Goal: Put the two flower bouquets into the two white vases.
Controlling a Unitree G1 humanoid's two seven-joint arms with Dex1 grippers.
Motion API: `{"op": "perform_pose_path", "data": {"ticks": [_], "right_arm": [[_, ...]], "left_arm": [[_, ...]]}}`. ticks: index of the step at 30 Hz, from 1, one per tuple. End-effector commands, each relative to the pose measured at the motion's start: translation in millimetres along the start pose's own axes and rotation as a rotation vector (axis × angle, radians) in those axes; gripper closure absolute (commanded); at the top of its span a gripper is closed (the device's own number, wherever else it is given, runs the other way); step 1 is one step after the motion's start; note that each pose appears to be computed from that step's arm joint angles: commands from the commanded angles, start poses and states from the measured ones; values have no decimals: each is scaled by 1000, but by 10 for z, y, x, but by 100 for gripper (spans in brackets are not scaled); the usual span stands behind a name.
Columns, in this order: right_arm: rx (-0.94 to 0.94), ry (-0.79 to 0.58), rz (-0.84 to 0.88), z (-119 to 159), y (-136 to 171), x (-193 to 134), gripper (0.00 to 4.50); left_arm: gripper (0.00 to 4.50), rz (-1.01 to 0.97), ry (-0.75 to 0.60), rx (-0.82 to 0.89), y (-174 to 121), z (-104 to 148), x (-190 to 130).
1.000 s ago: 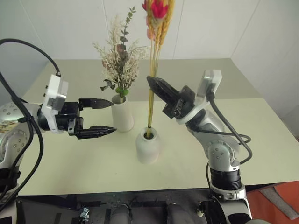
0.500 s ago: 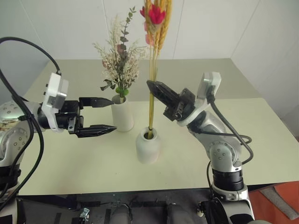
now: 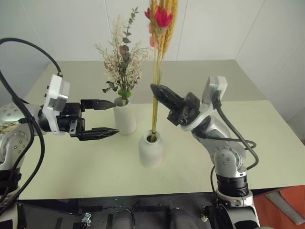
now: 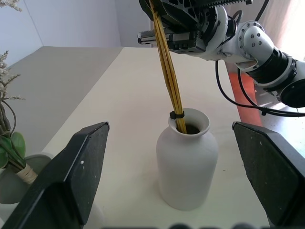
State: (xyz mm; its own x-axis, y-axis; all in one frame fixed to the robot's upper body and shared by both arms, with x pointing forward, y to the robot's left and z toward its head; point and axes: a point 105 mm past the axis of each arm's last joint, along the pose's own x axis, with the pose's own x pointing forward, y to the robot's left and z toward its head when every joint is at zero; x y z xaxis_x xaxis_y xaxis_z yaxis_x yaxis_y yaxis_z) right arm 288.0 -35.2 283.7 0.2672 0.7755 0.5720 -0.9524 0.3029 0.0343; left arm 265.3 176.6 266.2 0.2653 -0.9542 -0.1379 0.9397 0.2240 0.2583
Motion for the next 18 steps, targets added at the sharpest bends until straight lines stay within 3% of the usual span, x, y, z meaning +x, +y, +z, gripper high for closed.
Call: {"op": "perform_pose_path", "data": {"ticks": [1,8,18], "right_arm": [[-1,-37,17,97,36,10,445],[20,-75,36,212,71,21,445],[57,-9,37,34,23,-19,445]], "left_arm": [[0,-2,-7,42,5,84,-8],[0,-7,-10,45,24,87,2],[0,-6,-7,43,7,85,-13]]}}
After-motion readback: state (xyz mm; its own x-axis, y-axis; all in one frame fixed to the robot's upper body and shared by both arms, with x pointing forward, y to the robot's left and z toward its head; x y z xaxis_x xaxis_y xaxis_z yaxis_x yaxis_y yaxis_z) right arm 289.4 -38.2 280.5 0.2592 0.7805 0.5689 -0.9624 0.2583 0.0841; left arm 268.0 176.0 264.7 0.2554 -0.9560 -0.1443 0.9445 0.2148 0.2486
